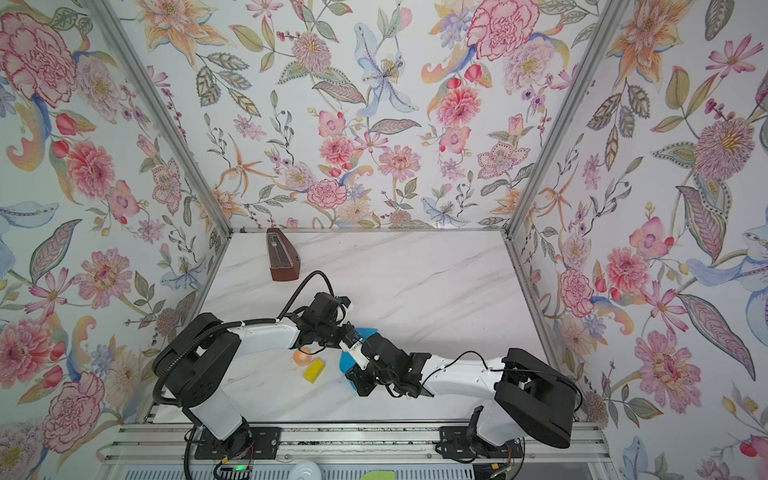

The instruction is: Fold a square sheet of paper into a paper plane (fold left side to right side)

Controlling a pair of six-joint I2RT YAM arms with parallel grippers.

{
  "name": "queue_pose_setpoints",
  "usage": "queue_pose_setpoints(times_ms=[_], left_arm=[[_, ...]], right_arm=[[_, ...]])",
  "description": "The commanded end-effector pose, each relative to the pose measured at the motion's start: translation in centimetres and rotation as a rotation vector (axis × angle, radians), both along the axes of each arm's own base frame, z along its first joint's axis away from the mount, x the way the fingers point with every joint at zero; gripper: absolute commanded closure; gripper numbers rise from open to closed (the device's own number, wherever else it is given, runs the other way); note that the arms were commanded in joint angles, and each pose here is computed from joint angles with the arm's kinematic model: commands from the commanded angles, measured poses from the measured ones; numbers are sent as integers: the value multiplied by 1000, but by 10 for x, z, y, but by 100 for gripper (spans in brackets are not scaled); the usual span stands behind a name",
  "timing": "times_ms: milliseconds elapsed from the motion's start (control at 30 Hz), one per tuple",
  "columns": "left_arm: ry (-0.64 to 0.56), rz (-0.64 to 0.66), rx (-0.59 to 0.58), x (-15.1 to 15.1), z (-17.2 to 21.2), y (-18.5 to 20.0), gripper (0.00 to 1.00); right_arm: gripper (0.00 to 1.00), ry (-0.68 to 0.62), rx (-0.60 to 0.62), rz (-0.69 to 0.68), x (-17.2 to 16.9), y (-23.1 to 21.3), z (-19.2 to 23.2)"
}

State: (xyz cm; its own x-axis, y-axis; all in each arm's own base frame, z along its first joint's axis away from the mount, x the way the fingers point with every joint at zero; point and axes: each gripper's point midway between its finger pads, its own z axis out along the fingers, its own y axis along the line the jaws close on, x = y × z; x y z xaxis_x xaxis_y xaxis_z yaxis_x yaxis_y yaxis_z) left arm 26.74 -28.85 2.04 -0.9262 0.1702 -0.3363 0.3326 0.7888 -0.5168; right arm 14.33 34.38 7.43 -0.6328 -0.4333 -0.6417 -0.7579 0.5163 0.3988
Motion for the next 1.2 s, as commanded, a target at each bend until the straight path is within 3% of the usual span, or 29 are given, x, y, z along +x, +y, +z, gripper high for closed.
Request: queue_pose_setpoints(times_ms=[0, 467, 1167], left_arm=[[5, -26, 40, 1, -10, 0, 100], [18, -18, 58, -1, -27, 3, 100], [23, -38, 94, -2, -32, 8, 100]], right_arm=[[100, 39, 13, -62, 9, -11, 0], [100, 91, -16, -202, 40, -48, -23], [100, 118, -76, -260, 66, -64, -42]])
